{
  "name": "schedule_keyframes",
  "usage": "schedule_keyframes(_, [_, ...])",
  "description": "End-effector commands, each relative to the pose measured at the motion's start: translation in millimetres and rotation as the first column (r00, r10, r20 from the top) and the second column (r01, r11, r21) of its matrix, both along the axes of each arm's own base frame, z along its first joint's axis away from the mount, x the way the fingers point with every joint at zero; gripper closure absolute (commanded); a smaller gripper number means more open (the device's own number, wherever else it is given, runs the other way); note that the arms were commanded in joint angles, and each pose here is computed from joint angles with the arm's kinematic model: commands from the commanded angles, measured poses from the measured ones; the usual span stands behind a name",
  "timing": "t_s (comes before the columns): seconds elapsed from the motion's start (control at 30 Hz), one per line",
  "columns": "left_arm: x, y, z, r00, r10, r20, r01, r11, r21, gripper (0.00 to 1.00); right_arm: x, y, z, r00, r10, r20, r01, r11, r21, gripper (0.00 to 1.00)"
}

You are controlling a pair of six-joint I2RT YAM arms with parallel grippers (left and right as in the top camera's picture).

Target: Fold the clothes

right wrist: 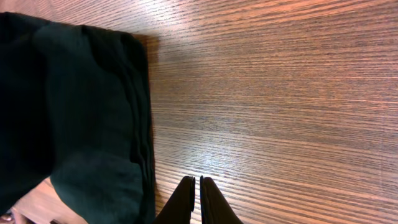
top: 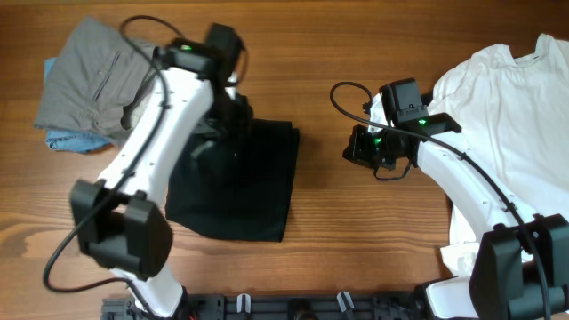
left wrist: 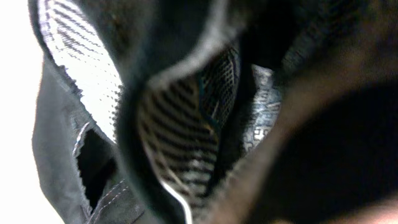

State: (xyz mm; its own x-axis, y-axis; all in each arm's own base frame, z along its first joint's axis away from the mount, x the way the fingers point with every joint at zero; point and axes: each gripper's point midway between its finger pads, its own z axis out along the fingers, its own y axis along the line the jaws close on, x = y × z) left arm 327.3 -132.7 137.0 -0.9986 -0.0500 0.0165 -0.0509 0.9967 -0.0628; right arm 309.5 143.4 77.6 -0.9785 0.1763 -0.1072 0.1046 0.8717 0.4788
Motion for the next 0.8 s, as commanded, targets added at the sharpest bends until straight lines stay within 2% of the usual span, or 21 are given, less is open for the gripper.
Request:
schedule_keyframes(0.0, [-7.3, -22.0, -21.1, 0.998, -0.029, -0.047, 0.030, 0.999, 0.031, 0.69, 0.9, -5.9, 0.1, 1.000, -0.015, 0.008, 0.016, 1.000, -0.022, 0.91])
schedule_keyframes(0.07, [-10.5, -29.3, -30.2, 0.996, -0.049, -0.071, 0.052, 0.998, 0.040, 0.49, 0.9, -6.0, 0.1, 1.000, -0.016, 0.008, 0.016, 1.000, -0.022, 0.91])
schedule_keyframes(0.1, [-12.3, -30.5, -31.7, 0.995, -0.055, -0.079, 0.058, 0.997, 0.043, 0.44, 0.8, -6.0, 0.1, 1.000, -0.015, 0.008, 0.015, 1.000, -0.022, 0.91])
schedule_keyframes(0.17, [-14.1, -29.6, -30.6, 0.995, -0.058, -0.087, 0.062, 0.997, 0.046, 0.40, 0.2, -6.2, -0.1, 1.000, -0.012, 0.007, 0.012, 1.000, -0.024, 0.89])
schedule_keyframes(0.37, [-4.4, 2.4, 13.5, 0.996, -0.012, -0.087, 0.016, 0.999, 0.046, 0.44, 6.2, -3.5, 2.6, 0.993, 0.082, 0.080, -0.079, 0.996, -0.033, 0.82])
schedule_keyframes(0.43, [2.9, 13.9, 24.0, 0.998, -0.004, -0.069, 0.007, 0.999, 0.037, 0.47, 7.9, 6.6, 9.0, 0.980, 0.154, 0.129, -0.156, 0.988, 0.008, 0.82])
schedule_keyframes(0.47, [6.8, 20.6, 26.4, 0.998, 0.010, -0.061, -0.007, 0.999, 0.035, 0.52, 7.2, 14.8, 14.1, 0.969, 0.192, 0.155, -0.202, 0.978, 0.048, 0.80])
schedule_keyframes(0.57, [15.3, 41.7, 26.5, 0.996, 0.077, -0.053, -0.075, 0.997, 0.027, 0.95, 1.5, 39.9, 30.9, 0.934, 0.278, 0.224, -0.318, 0.932, 0.172, 0.78])
schedule_keyframes(0.7, [18.6, 63.2, 22.3, 0.988, 0.142, -0.068, -0.141, 0.990, 0.016, 0.96, -8.8, 70.2, 36.9, 0.901, 0.348, 0.260, -0.402, 0.893, 0.200, 0.86])
schedule_keyframes(0.77, [18.6, 69.5, 17.5, 0.988, 0.138, -0.075, -0.137, 0.990, 0.017, 0.96, -14.1, 89.0, 38.1, 0.881, 0.381, 0.280, -0.442, 0.874, 0.203, 0.86])
